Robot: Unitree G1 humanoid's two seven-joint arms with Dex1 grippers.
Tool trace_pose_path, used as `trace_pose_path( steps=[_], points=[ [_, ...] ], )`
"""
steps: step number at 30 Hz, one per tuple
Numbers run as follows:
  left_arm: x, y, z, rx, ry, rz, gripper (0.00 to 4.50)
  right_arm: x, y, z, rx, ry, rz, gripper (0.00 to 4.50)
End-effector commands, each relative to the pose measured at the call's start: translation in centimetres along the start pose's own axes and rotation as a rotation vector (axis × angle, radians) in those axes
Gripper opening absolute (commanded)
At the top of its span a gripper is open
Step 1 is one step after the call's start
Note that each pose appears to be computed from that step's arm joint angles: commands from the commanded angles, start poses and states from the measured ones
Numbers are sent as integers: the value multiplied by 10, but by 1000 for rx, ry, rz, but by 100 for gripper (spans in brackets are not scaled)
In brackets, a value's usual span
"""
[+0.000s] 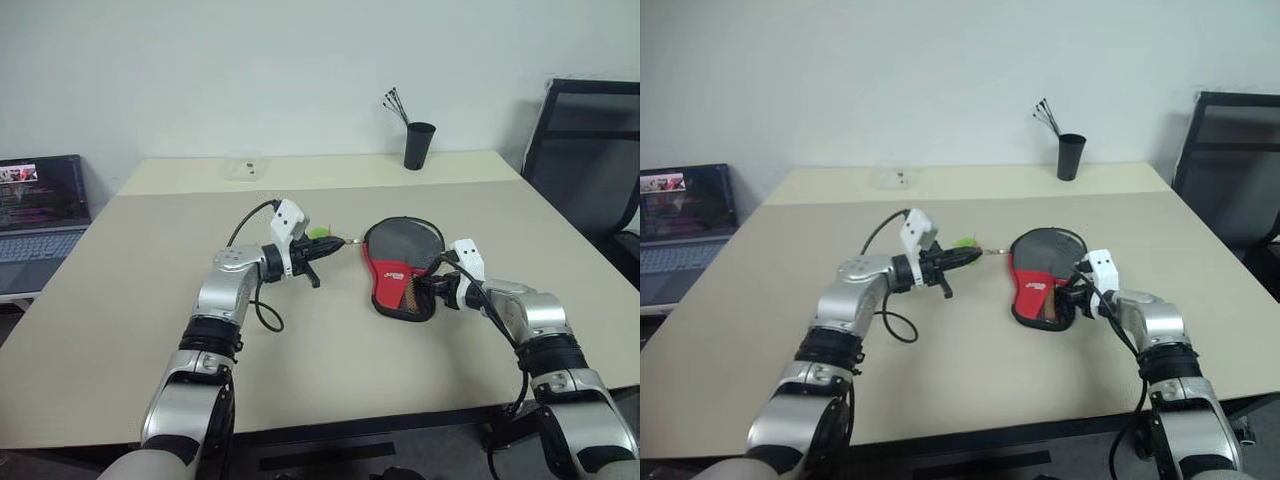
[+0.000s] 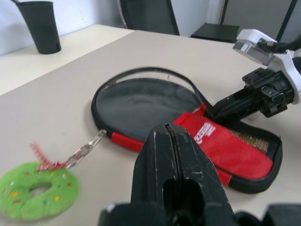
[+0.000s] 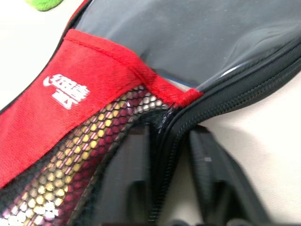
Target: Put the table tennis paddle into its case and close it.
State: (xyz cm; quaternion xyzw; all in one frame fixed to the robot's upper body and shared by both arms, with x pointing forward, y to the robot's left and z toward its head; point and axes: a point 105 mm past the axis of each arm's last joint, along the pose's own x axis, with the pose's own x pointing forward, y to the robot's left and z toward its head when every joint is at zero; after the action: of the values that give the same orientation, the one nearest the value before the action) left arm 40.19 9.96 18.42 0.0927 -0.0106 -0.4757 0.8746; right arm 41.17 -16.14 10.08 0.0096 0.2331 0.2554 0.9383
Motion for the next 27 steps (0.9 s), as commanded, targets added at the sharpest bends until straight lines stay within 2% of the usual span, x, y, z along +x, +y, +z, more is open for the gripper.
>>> trace_pose_path(
  steps=[1,8,13,20,27],
  points=[
    [-17,-3,7,13,-32,-38,0,13,13,-12,-7,53,26,3],
    [-63,-23,-22,-73,58,-164,0,23,58,16,-70,-6,187,3],
    [-85,-41,-25,-90,89,-231,0,24,90,29,-97,-23,288,3],
    [-98,-54,-23,-87,115,-249,0,18,118,26,-114,-4,360,3],
    [-106,-66,-14,-92,126,-271,0,-6,135,2,-78,41,350,3]
  ],
)
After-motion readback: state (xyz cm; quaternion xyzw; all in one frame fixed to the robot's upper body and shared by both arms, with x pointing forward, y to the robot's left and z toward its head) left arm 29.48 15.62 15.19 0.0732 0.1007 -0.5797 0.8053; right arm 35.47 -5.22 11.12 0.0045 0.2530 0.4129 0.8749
